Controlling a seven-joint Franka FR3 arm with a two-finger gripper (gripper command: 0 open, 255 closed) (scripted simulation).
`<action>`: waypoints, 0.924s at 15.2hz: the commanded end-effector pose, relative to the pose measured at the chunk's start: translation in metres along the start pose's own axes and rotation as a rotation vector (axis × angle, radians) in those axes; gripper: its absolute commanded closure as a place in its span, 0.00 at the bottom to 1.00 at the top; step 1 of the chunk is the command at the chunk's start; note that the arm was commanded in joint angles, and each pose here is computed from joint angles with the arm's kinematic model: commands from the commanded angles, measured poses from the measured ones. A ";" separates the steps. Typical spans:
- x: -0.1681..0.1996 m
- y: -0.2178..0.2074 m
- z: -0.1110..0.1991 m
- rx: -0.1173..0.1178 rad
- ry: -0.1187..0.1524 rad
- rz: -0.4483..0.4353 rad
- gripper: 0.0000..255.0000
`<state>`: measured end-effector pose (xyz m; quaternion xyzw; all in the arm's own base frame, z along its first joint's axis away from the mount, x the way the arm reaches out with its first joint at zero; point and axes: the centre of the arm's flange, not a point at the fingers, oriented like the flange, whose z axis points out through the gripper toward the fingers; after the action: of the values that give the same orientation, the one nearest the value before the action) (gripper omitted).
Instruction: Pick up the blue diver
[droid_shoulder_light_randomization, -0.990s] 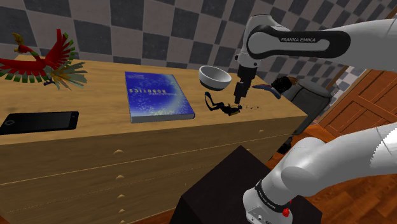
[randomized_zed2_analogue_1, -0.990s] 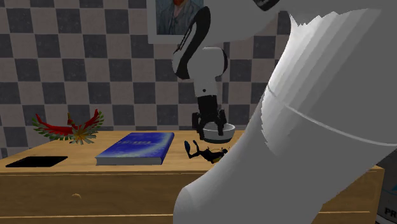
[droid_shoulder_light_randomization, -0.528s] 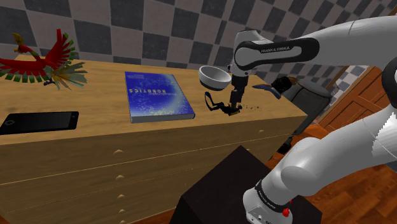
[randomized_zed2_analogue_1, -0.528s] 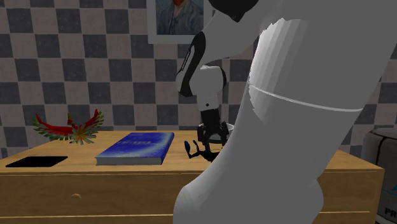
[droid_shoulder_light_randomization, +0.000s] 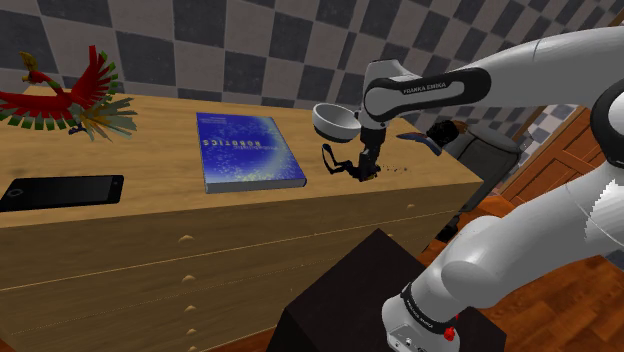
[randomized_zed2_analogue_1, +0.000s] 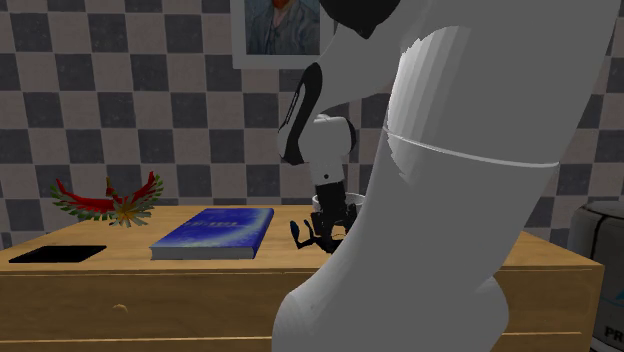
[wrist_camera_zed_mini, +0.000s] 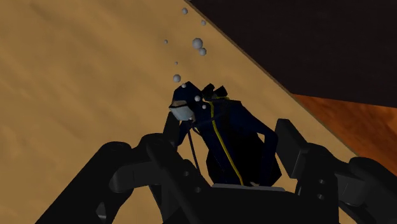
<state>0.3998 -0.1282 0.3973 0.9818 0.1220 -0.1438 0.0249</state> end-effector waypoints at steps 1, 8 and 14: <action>0.000 0.000 0.001 0.000 0.000 0.000 1.00; 0.000 0.000 0.001 0.000 0.000 0.000 1.00; -0.009 0.001 -0.030 0.000 0.000 0.000 1.00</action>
<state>0.4004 -0.1290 0.4232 0.9817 0.1220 -0.1439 0.0248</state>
